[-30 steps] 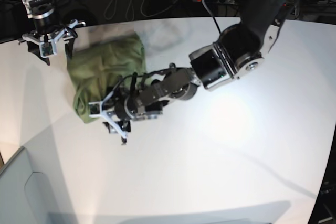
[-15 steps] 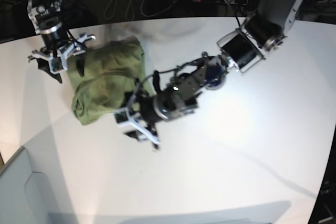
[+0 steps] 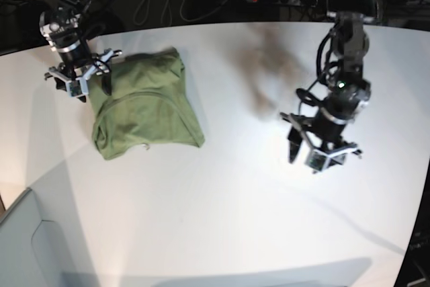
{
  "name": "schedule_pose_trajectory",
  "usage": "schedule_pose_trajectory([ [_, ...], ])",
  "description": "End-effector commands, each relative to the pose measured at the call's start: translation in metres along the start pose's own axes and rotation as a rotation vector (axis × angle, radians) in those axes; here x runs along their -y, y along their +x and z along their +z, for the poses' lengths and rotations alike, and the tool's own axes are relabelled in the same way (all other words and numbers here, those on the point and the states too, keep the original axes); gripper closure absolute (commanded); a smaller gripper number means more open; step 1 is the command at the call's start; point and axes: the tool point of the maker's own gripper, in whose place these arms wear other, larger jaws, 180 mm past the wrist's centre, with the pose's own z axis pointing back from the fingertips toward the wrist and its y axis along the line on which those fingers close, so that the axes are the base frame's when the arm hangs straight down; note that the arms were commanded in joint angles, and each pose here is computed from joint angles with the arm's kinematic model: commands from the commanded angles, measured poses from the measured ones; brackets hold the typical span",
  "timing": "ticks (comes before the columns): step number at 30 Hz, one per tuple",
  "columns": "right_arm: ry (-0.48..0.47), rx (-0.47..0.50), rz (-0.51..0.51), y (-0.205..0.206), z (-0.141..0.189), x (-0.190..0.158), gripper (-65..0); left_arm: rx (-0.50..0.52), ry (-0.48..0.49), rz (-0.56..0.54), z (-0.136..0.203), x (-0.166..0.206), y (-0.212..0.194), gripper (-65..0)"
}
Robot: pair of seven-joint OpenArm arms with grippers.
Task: Fold the T-shirt properly
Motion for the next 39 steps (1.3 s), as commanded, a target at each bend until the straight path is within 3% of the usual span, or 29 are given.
schedule_pose_trajectory([
  [1, -0.007, 0.041, -0.003, 0.007, 0.004, 0.003, -36.4, 0.026, 0.036, 0.002, 0.008, -0.012, 0.005, -32.2],
  [11, -0.004, -0.004, -0.009, -0.012, 0.016, -0.001, -36.4, -0.124, 0.162, 0.069, 0.05, -0.051, -0.065, -32.2],
  [21, -0.089, 0.163, 0.03, 0.048, 0.046, 0.022, -35.8, -0.18, 0.14, 0.084, 0.068, -0.033, -0.09, -32.1],
  [23, -0.085, 0.175, 0.034, 0.052, 0.046, 0.021, -29.8, -0.18, 0.133, 0.078, 0.073, -0.028, -0.09, -32.1],
  [27, -0.076, 0.162, 0.012, 0.045, 0.041, 0.02, 0.0, -0.189, 0.131, 0.09, 0.084, -0.019, -0.093, -31.8],
  [30, -0.063, 0.142, -0.024, 0.034, 0.032, 0.019, -2.7, -0.204, 0.135, 0.112, 0.094, -0.014, -0.099, -31.8],
  [39, -0.034, 0.051, -0.098, -0.009, 0.021, 0.018, -0.1, -0.272, 0.103, 0.149, 0.113, 0.01, -0.124, -31.7],
])
